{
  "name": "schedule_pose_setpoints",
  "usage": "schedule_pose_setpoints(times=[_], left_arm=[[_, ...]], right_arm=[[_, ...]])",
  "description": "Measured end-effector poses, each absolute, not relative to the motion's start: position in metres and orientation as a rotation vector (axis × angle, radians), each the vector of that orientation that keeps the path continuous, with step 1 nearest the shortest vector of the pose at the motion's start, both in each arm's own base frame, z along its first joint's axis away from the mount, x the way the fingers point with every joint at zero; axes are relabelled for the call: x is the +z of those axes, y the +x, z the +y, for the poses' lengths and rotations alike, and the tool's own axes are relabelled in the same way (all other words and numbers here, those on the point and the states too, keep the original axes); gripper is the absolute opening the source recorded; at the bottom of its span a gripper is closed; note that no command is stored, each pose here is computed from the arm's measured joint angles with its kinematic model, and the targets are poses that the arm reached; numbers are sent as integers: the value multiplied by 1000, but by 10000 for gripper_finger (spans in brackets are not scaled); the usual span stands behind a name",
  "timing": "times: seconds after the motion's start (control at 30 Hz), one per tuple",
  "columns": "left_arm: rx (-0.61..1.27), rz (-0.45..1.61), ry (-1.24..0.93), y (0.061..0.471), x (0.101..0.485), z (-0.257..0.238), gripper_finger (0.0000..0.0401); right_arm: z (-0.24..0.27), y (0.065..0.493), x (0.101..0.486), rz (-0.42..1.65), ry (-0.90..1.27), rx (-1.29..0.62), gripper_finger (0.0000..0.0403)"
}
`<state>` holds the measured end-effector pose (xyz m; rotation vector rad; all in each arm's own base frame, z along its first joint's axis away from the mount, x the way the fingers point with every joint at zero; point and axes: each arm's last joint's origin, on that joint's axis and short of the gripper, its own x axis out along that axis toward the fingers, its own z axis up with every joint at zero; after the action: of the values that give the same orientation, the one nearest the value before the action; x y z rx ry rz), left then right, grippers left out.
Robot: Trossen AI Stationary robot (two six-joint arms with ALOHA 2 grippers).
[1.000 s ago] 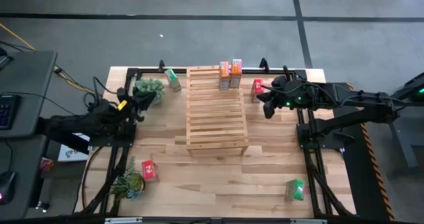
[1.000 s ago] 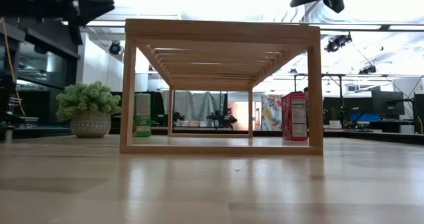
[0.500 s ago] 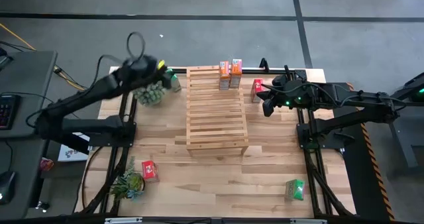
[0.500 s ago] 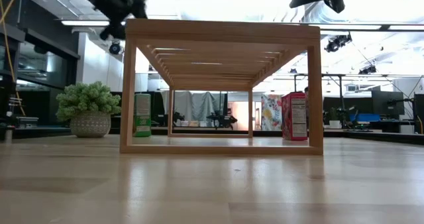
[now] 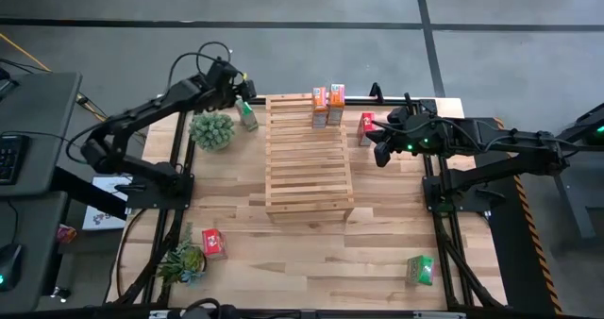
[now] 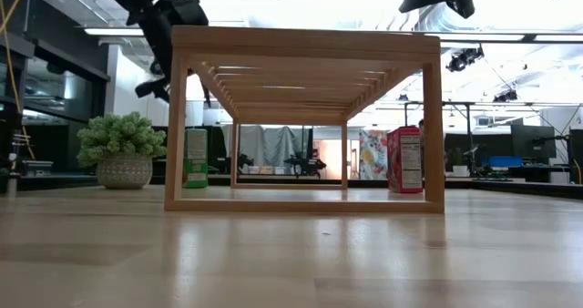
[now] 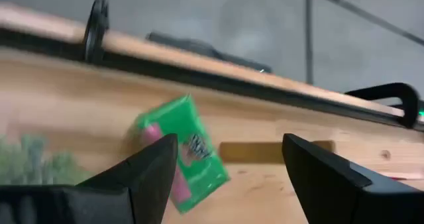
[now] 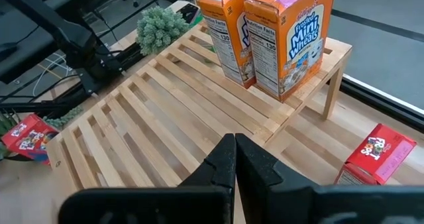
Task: Stack cereal on shelf
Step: Put the top green cereal box on the shelf
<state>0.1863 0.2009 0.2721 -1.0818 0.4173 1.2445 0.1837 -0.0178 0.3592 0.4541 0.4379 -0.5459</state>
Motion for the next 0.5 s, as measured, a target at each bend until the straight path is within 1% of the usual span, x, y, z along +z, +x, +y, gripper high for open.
schedule_pose_setpoints(times=[0.23,0.5], left_arm=[[1338,410,-1107,198,261,197,262],[1436,493,-1119,192,254,191,262]], right_arm=[[-18,184,359,439,439,-549,1],[-18,184,359,439,438,-550,1]])
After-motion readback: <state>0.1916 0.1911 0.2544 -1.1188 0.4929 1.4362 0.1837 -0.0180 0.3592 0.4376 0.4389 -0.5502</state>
